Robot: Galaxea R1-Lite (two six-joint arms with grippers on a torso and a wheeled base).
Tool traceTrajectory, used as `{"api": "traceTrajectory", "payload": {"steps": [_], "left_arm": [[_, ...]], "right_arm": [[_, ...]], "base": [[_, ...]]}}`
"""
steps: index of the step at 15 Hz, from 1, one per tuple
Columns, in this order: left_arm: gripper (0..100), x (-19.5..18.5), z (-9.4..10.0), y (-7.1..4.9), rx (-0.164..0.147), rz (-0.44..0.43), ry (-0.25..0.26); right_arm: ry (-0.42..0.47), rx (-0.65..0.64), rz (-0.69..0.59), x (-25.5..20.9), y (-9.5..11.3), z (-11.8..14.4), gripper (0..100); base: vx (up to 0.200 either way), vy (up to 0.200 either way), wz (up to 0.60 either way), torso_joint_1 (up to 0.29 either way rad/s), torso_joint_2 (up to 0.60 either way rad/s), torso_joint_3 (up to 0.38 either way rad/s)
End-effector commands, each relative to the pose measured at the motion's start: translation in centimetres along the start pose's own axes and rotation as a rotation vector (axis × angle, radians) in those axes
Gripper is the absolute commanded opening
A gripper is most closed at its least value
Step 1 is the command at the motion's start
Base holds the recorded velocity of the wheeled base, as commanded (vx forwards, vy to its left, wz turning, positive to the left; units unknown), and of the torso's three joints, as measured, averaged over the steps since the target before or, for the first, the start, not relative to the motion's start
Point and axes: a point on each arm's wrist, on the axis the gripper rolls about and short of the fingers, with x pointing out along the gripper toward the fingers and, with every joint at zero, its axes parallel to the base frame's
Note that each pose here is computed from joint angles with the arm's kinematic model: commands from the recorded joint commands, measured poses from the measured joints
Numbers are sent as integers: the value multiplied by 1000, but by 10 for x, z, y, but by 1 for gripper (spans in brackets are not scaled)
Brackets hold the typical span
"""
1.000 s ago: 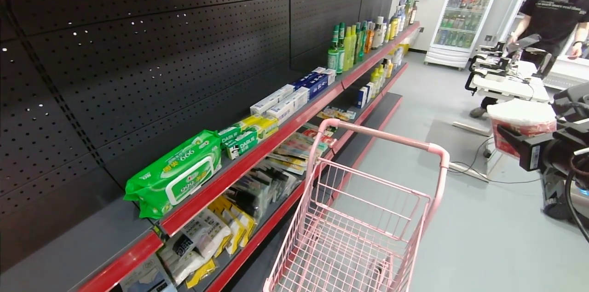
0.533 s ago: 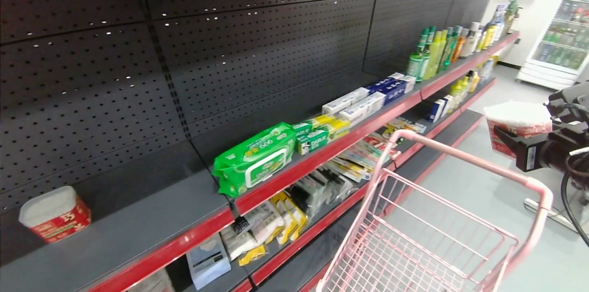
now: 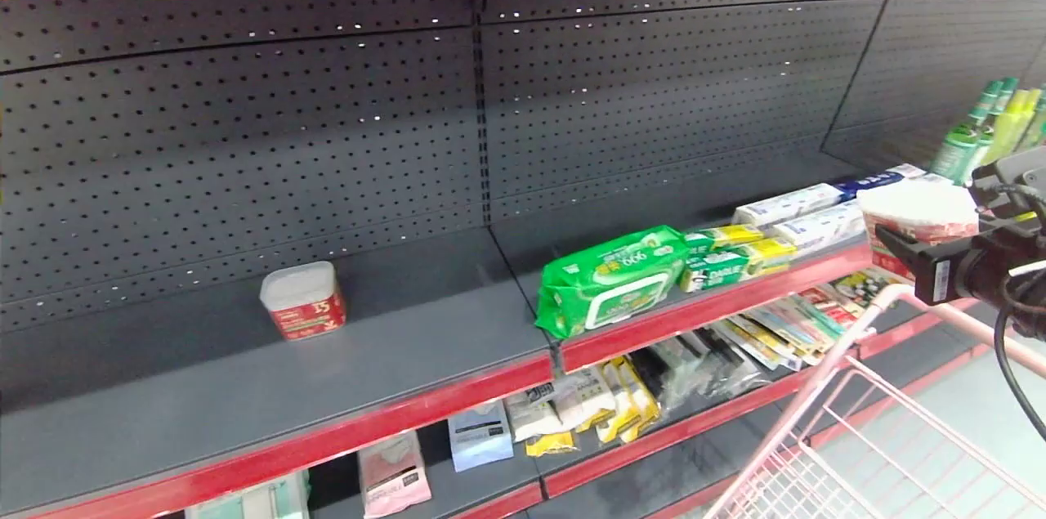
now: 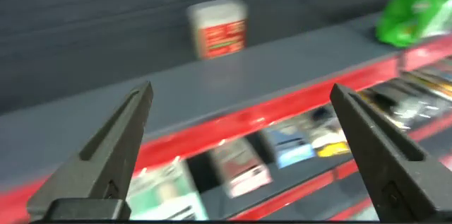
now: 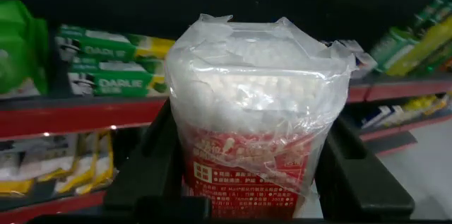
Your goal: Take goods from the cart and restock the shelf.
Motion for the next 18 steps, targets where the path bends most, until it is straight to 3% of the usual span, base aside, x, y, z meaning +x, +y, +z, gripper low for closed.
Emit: {"api": "traceTrajectory", "payload": {"steps": [1,5,10,13,14,15,16,17,18], "left_arm": [[100,0,0,0,0,0,1],[100,0,0,0,0,0,1],[100,0,0,0,3,-1,1],[100,5,2,-1,41,-87,59],[100,6,14,0,44,-109,57],[100,19,57,1,25,-105,96],[100,42,91,2,-52,-86,145],[100,52,104,2,-59,-70,151],[100,52,104,2,-59,-70,151]], "right_arm": [[-1,0,-1,0,0,0,0],[-30,-1,-30,-9,-4,7,0],[-55,18,-43,-50,-1,0,0],[-127,94,3,-87,5,-4,0],[-161,94,-6,-95,3,0,0],[-183,91,-18,-100,2,3,0],[-191,94,-10,-100,2,4,0],[-191,101,-3,-100,3,4,0],[-191,101,-3,-100,3,4,0]], "base": [[0,0,600,2,-2,-2],[0,0,600,4,2,2],[0,0,0,0,0,0],[0,0,0,0,0,0],[0,0,0,0,0,0],[0,0,0,0,0,0],[0,0,0,0,0,0],[0,0,0,0,0,0],[0,0,0,0,0,0]]}}
